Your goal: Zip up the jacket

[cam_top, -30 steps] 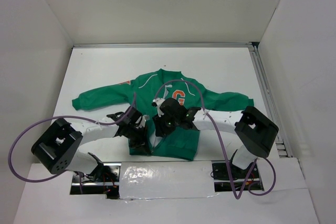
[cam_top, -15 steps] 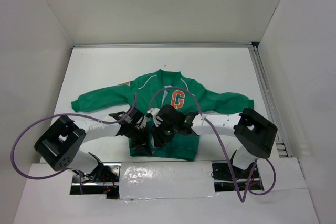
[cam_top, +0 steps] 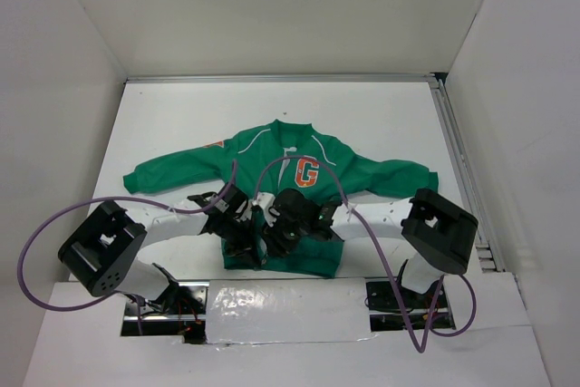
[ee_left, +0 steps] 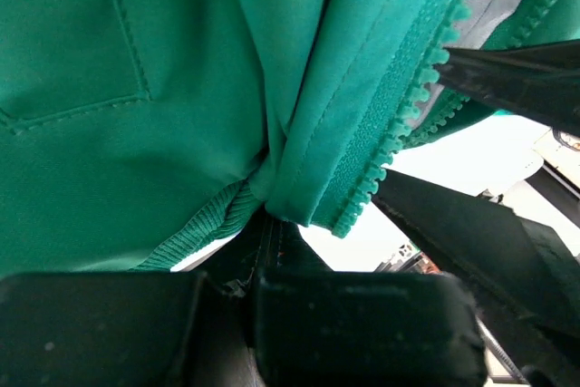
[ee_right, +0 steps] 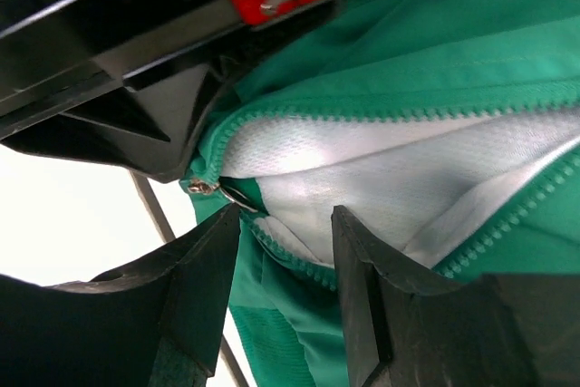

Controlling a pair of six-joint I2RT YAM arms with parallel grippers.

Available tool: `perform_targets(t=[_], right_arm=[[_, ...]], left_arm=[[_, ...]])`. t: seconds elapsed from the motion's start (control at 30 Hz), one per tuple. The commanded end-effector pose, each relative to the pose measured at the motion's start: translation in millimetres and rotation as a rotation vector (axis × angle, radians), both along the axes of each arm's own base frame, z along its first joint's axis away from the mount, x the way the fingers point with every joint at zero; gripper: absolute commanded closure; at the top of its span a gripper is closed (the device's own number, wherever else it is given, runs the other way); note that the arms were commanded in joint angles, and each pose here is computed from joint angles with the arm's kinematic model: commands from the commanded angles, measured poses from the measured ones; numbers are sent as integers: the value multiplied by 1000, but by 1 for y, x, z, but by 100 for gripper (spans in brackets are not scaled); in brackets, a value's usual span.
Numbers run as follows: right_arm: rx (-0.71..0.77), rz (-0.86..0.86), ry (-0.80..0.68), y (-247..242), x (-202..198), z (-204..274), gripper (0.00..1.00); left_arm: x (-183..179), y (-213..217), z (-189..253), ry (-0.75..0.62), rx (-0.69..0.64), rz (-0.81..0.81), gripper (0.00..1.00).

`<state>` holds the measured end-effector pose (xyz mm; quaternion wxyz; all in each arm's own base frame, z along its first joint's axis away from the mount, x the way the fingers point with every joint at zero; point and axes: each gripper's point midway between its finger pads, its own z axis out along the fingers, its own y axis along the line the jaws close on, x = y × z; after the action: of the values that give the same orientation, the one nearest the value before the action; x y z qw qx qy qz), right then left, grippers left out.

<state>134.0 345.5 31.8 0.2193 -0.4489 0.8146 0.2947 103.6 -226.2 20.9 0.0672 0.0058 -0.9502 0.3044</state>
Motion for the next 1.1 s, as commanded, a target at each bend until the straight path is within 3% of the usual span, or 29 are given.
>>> perform_targets(t=[0.0,0.5,0.63,0.73,1.07], right_arm=[[80,60,-69,18,1,8,47],[78,148,-38,22,-16,-4,61],[80,102,-63,20,-9,-1,76],[126,80,-86,26,-5,12,82],[238,44,-157,32,3,52,86]], left_arm=[[9,5,-3,-52,49,-4,100],[17,2,-1,-80,51,-8,100],[18,0,-1,-81,41,-15,100],[17,0,-1,-75,38,-20,100],[16,0,0,-71,35,-25,100]])
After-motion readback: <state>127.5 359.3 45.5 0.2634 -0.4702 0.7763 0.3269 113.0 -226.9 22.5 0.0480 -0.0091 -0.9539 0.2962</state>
